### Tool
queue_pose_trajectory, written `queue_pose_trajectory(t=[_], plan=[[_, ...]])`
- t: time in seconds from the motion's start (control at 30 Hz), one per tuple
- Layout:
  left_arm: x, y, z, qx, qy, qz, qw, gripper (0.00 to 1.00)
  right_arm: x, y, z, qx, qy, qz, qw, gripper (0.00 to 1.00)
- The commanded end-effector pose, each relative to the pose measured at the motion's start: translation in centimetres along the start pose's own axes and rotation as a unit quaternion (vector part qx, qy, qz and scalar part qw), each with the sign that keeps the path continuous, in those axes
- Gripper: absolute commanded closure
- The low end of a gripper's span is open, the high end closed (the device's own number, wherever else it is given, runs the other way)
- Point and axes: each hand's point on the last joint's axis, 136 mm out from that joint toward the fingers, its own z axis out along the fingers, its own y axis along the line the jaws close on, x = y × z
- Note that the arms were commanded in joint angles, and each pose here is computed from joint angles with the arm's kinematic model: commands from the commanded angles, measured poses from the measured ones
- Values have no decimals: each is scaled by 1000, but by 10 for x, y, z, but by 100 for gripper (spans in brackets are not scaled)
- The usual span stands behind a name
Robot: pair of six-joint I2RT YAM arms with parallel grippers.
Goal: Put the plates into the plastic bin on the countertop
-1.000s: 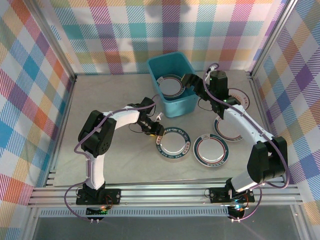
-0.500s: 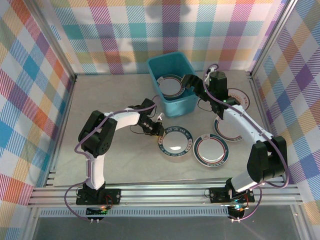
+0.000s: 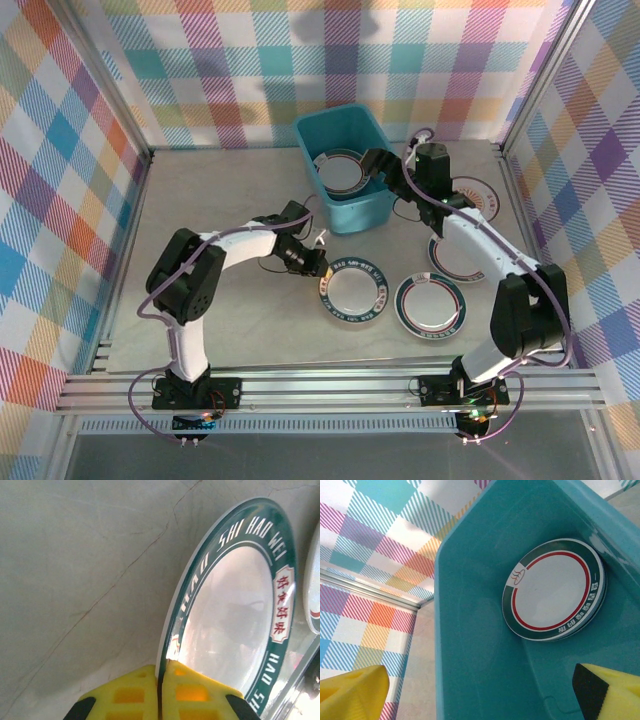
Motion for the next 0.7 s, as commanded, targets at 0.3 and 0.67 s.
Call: queue_pose_trajectory(t=[0.3, 0.67], plan=[[-5, 57, -88, -72, -76, -69, 992, 100, -15, 19, 14, -45, -6, 6, 999, 7], [-22, 96, -161, -106, -169, -122, 972, 100, -19, 28, 26, -63, 7, 10, 998, 10]])
